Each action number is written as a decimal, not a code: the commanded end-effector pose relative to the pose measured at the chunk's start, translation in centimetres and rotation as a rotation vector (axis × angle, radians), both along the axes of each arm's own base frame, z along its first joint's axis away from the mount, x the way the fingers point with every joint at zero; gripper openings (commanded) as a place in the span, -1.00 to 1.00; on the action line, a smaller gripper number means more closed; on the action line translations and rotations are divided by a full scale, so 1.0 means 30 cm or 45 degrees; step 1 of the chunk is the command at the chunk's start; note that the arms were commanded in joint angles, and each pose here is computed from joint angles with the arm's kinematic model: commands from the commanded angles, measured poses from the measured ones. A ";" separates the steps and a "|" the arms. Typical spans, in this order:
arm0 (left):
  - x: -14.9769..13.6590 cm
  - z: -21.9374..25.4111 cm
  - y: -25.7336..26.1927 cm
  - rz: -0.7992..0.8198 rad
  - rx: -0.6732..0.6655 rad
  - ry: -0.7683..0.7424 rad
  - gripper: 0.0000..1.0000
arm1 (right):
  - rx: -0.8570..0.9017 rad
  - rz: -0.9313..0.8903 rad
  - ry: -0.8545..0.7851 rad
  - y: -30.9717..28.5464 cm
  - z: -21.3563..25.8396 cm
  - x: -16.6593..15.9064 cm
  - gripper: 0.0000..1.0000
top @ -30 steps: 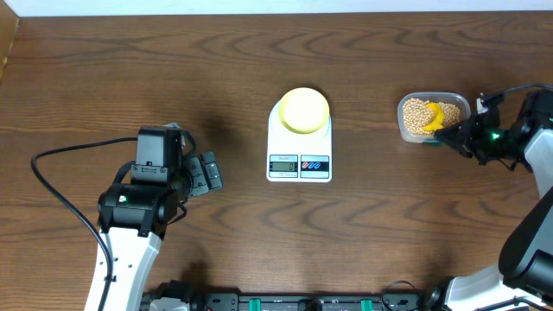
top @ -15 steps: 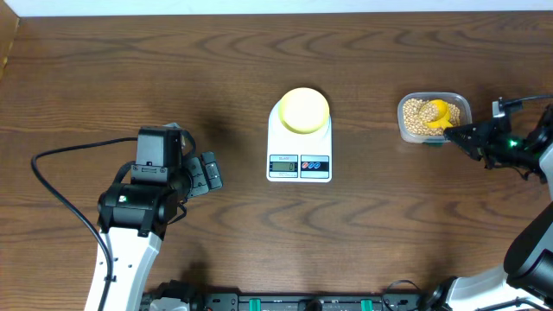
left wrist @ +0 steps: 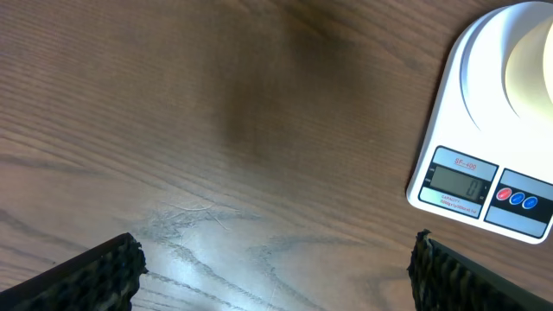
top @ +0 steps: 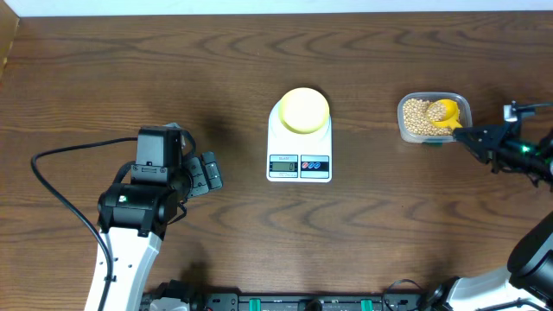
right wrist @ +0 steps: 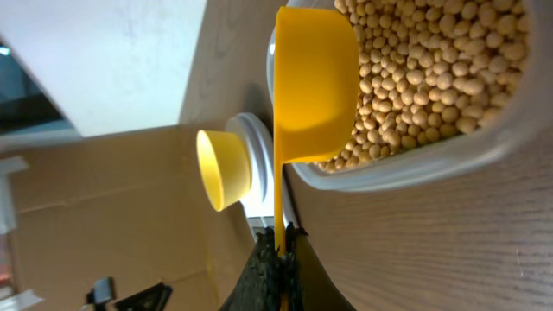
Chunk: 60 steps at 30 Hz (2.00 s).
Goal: Scoop item into bowl and weigh 50g on scale
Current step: 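Tilt the scoop up to lift soybeans out of the tub, then carry the filled scoop left over the yellow bowl on the scale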
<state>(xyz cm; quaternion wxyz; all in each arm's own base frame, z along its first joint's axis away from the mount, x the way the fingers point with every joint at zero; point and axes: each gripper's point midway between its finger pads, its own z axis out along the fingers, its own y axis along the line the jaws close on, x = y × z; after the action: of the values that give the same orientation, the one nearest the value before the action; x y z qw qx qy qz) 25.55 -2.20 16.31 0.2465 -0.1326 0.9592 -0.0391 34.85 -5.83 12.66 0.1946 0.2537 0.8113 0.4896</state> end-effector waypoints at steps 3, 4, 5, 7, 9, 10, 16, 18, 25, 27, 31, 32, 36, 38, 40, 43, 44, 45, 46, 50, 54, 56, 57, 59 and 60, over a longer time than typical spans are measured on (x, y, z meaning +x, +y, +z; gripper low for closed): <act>-0.001 -0.004 0.015 0.007 0.025 0.006 1.00 | 0.067 0.012 -0.072 -0.002 0.026 -0.016 -0.98; -0.001 -0.004 0.015 0.007 0.025 0.006 1.00 | 0.069 0.009 -0.069 -0.004 0.025 -0.018 -0.98; -0.001 -0.004 0.015 0.007 0.025 0.006 1.00 | 0.074 0.007 -0.068 -0.005 0.026 -0.019 -0.98; -0.001 -0.004 0.015 0.007 0.025 0.006 1.00 | 0.083 0.006 -0.073 -0.005 0.031 -0.019 -0.98; -0.001 -0.004 0.015 0.007 0.025 0.006 1.00 | 0.100 0.006 -0.086 -0.003 0.040 -0.018 -0.98; -0.001 -0.004 0.015 0.007 0.025 0.007 1.00 | 0.105 0.006 -0.088 -0.002 0.042 -0.018 -0.98; -0.001 -0.004 0.015 0.007 0.025 0.006 1.00 | 0.117 -0.018 -0.105 -0.024 0.051 -0.024 -0.98; -0.001 -0.004 0.015 0.007 0.025 0.007 1.00 | 0.137 -0.019 -0.137 -0.029 0.066 -0.031 -0.98; -0.001 -0.004 0.015 0.007 0.025 0.006 1.00 | 0.171 -0.001 -0.169 -0.016 0.086 -0.052 -0.98; -0.001 -0.004 0.015 0.007 0.025 0.006 1.00 | 0.176 0.004 -0.177 -0.012 0.089 -0.055 -0.98; -0.001 -0.004 0.015 0.007 0.025 0.006 1.00 | 0.201 0.008 -0.194 -0.004 0.103 -0.052 -0.98; -0.001 -0.004 0.015 0.007 0.025 0.006 1.00 | 0.206 0.014 -0.201 0.001 0.107 -0.051 -0.98; -0.001 -0.004 0.015 0.007 0.025 0.006 1.00 | 0.219 0.049 -0.209 0.034 0.114 -0.047 -0.98; -0.001 -0.004 0.015 0.007 0.025 0.006 1.00 | 0.225 0.069 -0.209 0.052 0.116 -0.045 -0.98; -0.001 -0.004 0.015 0.007 0.025 0.006 1.00 | 0.250 0.090 -0.223 0.075 0.128 -0.041 -0.98; -0.001 -0.004 0.015 0.007 0.025 0.006 1.00 | 0.288 0.127 -0.243 0.112 0.146 -0.035 -0.98; -0.001 -0.004 0.015 0.007 0.025 0.006 1.00 | 0.297 0.143 -0.246 0.128 0.150 -0.034 -0.98; -0.001 -0.004 0.015 0.007 0.025 0.006 1.00 | 0.307 0.157 -0.253 0.141 0.156 -0.032 -0.98; -0.001 -0.004 0.015 0.007 0.025 0.006 1.00 | 0.309 0.173 -0.254 0.155 0.156 -0.032 -0.98; -0.001 -0.004 0.015 0.007 0.025 0.006 1.00 | 0.323 0.243 -0.250 0.218 0.160 -0.031 -0.98; -0.001 -0.004 0.015 0.007 0.025 0.006 1.00 | 0.387 0.317 -0.281 0.291 0.191 -0.031 -0.98; -0.001 -0.004 0.015 0.007 0.025 0.006 1.00 | 0.423 0.362 -0.313 0.331 0.212 -0.030 -0.98; -0.001 -0.004 0.015 0.007 0.025 0.007 1.00 | 0.432 0.381 -0.316 0.349 0.216 -0.030 -0.98; -0.001 -0.004 0.015 0.007 0.025 0.006 1.00 | 0.445 0.418 -0.295 0.384 0.215 -0.032 -0.98; -0.001 -0.004 0.015 0.007 0.025 0.006 1.00 | 0.450 0.437 -0.287 0.402 0.215 -0.032 -0.98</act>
<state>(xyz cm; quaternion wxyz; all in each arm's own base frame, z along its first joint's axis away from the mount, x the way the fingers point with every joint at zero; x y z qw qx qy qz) 25.54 -2.20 16.30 0.2464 -0.1326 0.9593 -0.0391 33.99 4.93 18.29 0.1656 0.0927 0.7405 0.6447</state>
